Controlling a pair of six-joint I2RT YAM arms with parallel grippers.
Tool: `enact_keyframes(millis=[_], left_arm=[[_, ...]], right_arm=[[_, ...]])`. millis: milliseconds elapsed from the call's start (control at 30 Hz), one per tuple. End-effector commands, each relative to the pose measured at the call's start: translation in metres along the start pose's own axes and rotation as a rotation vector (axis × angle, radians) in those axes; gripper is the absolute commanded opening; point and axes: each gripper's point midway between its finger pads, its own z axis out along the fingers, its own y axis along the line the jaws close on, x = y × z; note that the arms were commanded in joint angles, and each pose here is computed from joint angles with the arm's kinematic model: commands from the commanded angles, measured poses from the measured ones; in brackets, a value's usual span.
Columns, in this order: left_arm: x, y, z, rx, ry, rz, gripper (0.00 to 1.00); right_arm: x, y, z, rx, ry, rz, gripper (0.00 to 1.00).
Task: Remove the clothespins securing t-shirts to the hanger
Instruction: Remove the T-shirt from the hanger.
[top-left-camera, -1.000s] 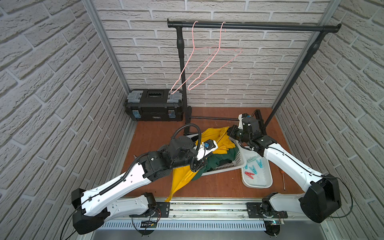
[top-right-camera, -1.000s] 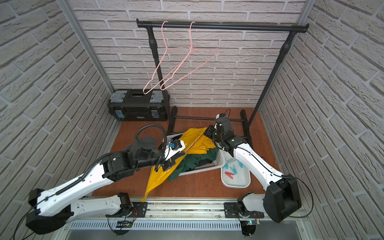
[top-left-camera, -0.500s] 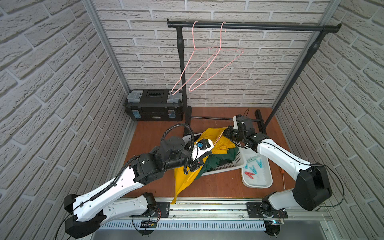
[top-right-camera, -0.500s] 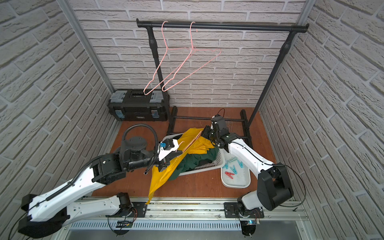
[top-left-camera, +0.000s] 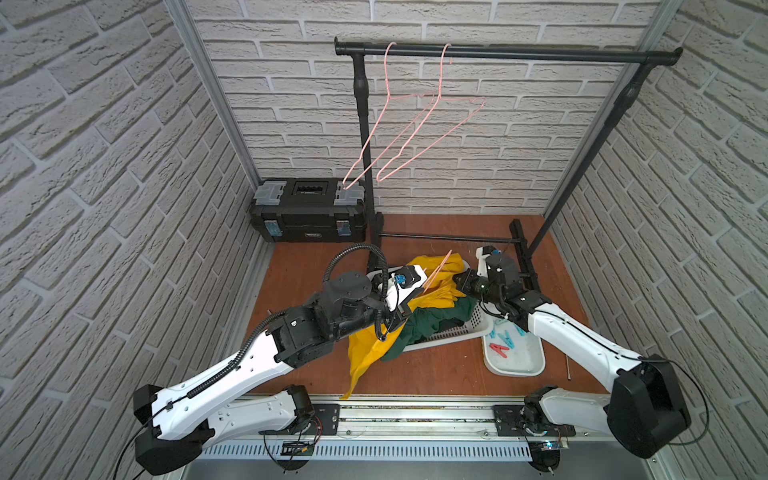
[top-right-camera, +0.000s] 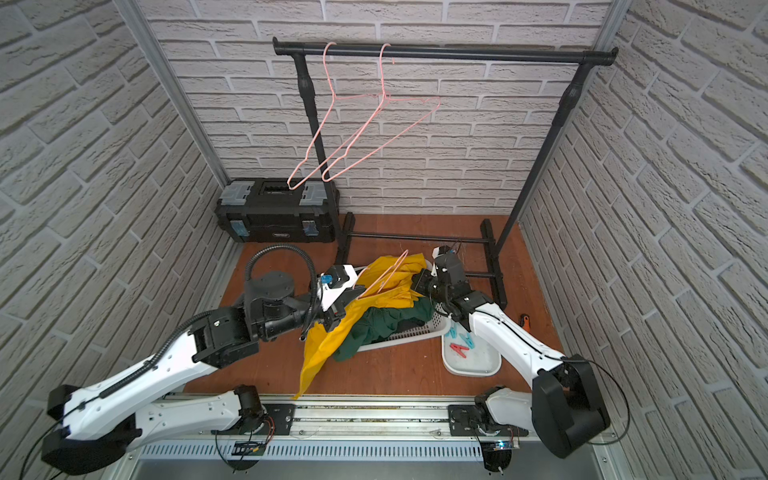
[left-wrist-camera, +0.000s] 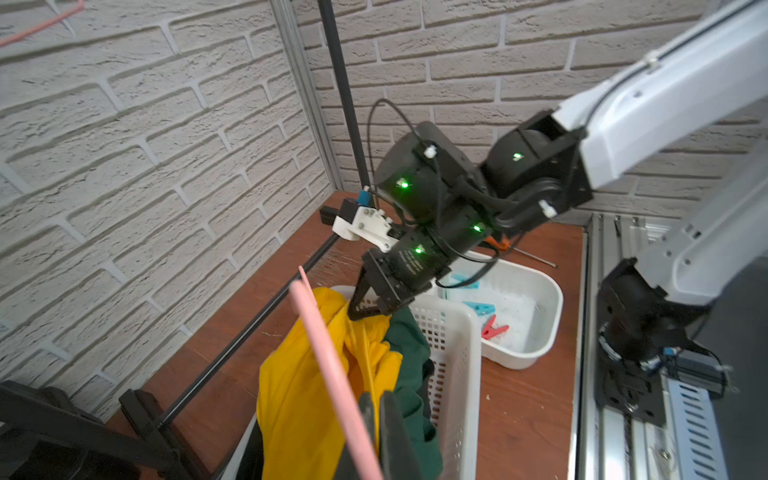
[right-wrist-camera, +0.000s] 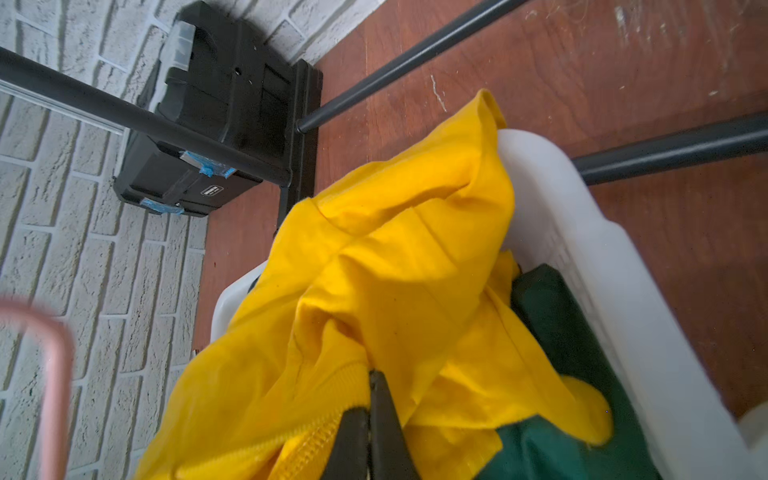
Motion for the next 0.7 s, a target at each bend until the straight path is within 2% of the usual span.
enact_keyframes(millis=[0,200,400,467,667], left_arm=[[-0.044,0.034,0.006,-0.139,-0.122,-0.032,0.00],[-0.060,0.075,0.037,-0.246,-0.153,-0.117,0.00],[-0.061,0.102,0.073,-0.298,-0.166,-0.158,0.00],[-0.061,0.107,0.084,-0.306,-0.162,-0.159,0.00],[-0.068,0.121,0.110,-0.339,-0.186,-0.158,0.00]], right_arm=[[-0.009,-0.004,-0.019,0.000,-0.079,-0.019,0.03],[0.003,-0.014,-0.039,0.010,-0.084,-0.021,0.03],[0.006,-0.015,-0.045,-0.003,-0.091,-0.037,0.03],[0.009,-0.015,-0.043,-0.007,-0.075,-0.040,0.07],[0.016,-0.009,-0.035,-0.043,-0.022,-0.042,0.31]])
